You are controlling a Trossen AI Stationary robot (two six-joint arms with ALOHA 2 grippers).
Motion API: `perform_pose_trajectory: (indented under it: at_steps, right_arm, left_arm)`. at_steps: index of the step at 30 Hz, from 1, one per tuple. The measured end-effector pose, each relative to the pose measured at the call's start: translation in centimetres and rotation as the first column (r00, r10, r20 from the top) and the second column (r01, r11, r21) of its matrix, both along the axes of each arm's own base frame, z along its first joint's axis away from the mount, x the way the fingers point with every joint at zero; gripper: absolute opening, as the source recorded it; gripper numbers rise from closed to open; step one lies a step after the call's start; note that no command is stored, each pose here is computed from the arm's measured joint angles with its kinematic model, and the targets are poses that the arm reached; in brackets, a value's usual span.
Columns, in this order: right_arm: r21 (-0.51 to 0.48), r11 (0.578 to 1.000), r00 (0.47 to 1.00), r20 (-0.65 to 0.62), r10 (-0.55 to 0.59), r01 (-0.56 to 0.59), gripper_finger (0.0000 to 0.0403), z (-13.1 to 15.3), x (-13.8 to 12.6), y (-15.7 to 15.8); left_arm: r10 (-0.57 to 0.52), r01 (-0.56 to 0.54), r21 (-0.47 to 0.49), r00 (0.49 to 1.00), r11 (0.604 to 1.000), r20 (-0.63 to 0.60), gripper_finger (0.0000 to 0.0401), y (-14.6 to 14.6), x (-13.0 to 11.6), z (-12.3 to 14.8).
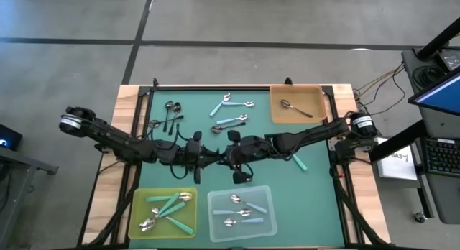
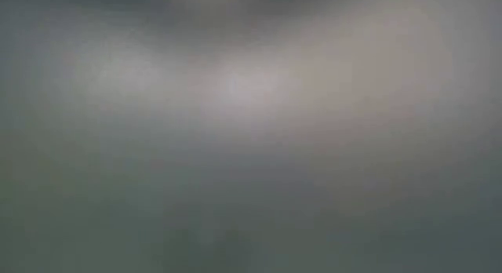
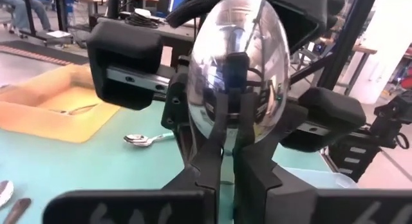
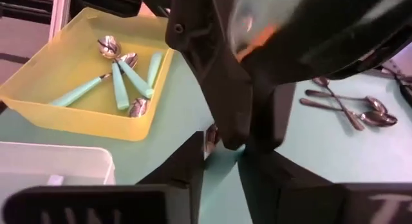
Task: Sort silverware by color (type)
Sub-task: Put the green spoon into the yellow bin
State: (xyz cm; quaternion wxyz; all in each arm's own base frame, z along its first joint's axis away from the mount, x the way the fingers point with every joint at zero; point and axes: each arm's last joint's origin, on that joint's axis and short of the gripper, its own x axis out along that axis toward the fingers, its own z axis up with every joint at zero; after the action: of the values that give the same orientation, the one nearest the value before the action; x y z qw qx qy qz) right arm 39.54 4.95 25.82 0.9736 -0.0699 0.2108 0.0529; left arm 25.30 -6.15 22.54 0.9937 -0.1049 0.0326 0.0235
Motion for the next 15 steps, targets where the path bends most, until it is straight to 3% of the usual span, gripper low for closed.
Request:
perform_pose_trajectory:
  at_steps: [11,15]
  right_arm:
    - [-0.018,1.0,0.975,-0.223,-0.017,0.014,0.0161,2.4,-0.4,-0.1]
    - [-0.009,0.999,0.95,-0.312,-0.032,0.031,0.0167,3.4,-0.9,-0.2]
  left_arm:
    - [0.01,-0.01,0.007,1.0,1.0,-0.011,0.001,0.4,-1.3,1.3]
    - [-0.071,0.065,-0.096,0.996,0.993,-0.056,0.001,0.3,-2.6,1.8]
